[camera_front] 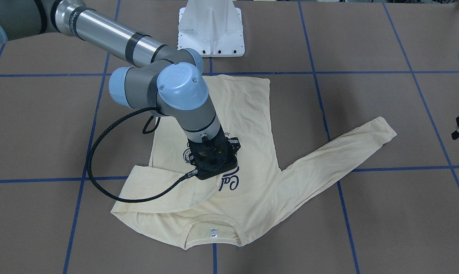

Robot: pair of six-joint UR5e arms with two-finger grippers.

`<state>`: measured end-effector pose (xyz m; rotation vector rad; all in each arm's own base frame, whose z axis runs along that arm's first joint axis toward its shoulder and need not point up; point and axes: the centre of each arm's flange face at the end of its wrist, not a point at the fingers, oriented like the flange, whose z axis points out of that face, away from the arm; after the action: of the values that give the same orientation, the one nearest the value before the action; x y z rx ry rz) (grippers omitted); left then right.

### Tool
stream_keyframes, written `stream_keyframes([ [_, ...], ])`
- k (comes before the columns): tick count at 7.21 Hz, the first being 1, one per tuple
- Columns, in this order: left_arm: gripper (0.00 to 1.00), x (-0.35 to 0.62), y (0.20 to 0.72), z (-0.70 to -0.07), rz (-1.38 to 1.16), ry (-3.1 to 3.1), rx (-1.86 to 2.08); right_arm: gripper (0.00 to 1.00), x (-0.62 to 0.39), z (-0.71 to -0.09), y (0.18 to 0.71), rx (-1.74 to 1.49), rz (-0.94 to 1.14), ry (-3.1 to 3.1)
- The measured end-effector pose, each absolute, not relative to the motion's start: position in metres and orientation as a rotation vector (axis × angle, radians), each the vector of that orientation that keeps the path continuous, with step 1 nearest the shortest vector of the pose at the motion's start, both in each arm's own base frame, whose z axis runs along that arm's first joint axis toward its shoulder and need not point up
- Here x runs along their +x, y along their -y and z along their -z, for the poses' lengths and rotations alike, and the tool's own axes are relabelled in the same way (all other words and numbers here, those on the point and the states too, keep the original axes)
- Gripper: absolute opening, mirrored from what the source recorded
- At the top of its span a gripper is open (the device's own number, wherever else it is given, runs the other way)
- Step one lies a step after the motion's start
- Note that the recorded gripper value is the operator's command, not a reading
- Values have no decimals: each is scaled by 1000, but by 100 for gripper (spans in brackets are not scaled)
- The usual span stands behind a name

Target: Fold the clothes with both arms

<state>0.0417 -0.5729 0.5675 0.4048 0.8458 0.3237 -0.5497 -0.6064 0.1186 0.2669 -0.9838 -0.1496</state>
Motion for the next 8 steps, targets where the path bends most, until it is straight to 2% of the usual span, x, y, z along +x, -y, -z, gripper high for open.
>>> stream_keyframes([
  [3,99,42,575,-565,-326,-846,409,99,-560,-92,609,249,6,1010],
  [8,99,54,577,-536,-241,-878,437,99,-539,-95,620,192,-161,1006],
])
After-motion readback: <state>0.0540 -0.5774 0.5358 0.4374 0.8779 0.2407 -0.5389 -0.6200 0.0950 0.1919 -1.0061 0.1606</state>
